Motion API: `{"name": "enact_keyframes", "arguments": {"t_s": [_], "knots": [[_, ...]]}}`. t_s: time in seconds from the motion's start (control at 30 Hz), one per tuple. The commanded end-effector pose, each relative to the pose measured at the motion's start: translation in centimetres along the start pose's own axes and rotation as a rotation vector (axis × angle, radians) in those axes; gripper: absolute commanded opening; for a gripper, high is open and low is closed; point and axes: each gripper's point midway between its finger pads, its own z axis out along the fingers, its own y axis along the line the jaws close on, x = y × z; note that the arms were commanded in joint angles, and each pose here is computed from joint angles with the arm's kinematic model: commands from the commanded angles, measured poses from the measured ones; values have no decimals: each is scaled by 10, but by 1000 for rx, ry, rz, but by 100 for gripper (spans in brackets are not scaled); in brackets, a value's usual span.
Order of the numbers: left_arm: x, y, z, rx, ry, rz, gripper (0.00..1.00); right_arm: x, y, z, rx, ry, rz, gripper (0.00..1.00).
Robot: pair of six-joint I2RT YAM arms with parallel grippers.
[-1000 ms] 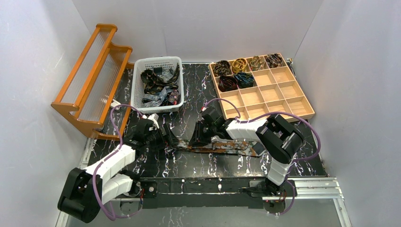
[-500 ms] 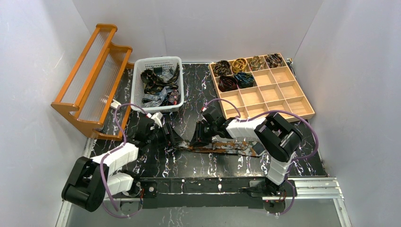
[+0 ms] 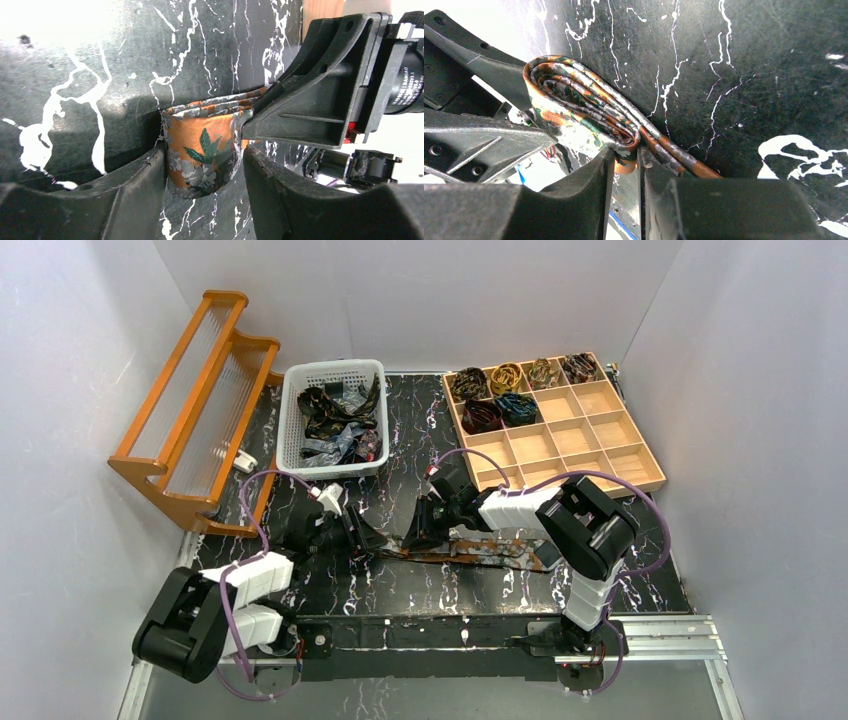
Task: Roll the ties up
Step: Roll the tie at the center of the board.
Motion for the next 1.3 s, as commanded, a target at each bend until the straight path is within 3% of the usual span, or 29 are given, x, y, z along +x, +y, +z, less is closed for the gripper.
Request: {"name": "enact_keyframes", "arguments": {"t_s": [0.0, 0.37, 0.5, 0.63, 0.77, 0.87, 1.1, 1.27], "knots": [[27, 18, 2, -30, 93, -54, 53, 2, -14, 6, 36, 15, -3, 30], [17, 15, 4, -51, 72, -68, 34, 2, -10, 5, 21, 22, -17, 30], [6, 12, 0, -86, 50, -46, 21, -2, 6, 0, -23, 15, -45, 39], [-1, 17, -11, -167, 30, -15, 19, -11, 30, -12, -77, -17, -81, 49], [-8, 21, -23, -240, 0, -4, 18, -17, 51, -23, -127, -35, -120, 53], [-11, 30, -35, -323, -25, 3, 18, -18, 61, -25, -135, -40, -142, 48], [-26, 37, -57, -466, -65, 53, 18, -15, 68, -11, -119, -41, -156, 27], [-33, 39, -64, -533, -87, 86, 18, -12, 76, 6, -123, -21, -175, 25]]}}
